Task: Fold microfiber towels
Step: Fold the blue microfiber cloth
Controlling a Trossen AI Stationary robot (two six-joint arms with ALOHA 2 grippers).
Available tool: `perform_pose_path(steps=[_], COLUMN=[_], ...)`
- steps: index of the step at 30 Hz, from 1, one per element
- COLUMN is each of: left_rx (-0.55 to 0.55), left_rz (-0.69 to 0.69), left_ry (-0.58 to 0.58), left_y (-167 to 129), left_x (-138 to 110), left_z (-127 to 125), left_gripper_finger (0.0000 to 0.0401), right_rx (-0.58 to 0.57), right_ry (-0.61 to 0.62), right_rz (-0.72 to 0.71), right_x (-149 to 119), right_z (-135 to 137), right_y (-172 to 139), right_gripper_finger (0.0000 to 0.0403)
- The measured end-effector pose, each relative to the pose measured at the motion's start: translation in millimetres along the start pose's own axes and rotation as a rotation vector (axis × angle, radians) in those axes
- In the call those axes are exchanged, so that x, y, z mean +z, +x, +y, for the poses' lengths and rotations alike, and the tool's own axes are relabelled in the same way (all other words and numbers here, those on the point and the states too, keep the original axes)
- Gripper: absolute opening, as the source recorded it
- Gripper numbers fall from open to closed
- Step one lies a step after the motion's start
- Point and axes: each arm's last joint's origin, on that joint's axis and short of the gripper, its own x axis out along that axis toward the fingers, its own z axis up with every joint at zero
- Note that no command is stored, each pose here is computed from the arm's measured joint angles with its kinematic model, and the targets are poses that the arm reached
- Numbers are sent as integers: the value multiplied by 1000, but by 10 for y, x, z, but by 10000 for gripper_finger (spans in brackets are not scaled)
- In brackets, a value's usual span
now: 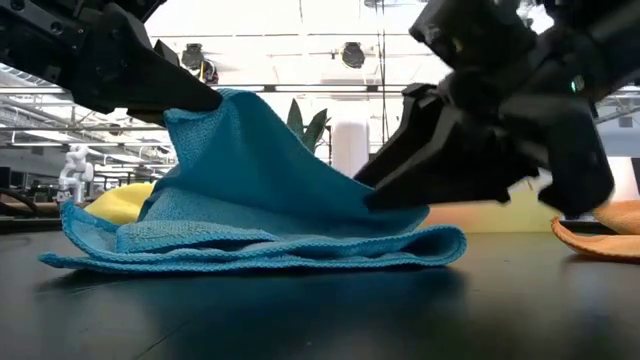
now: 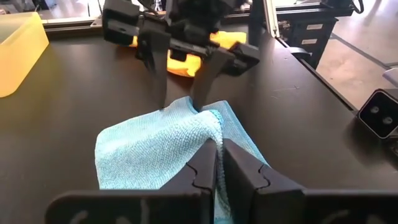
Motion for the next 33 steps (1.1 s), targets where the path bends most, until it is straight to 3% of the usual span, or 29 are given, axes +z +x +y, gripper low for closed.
perform_pose_path(steps=[3,5,9,14,19,23,33], left_rx=[4,5,5,4,-108,-218,-168], left_rz=[0,0,0,-1,13,26,74], left_ry=[-1,-2,-2,-7,10,38,35], left_y=[3,4,4,4,1,-4,0], left_x=[1,1,1,2,-2,-10,-60], left_z=[9,11,11,11,-25,-58,-31], left_gripper_finger=[10,5,15,36,41,53,142], right_rx=[-9,-80,-182,-174,-155,-140,-25], right_ry=[-58,-72,-81,-139,-127,-126,-45], right_rz=[4,9,16,-4,-46,12,100], right_x=[-63,-97,-103,-27,122,93,-19], right_z=[35,39,33,43,32,12,-1], right_y=[66,95,83,3,-168,-233,-190], right_gripper_finger=[173,155,96,11,11,2,1])
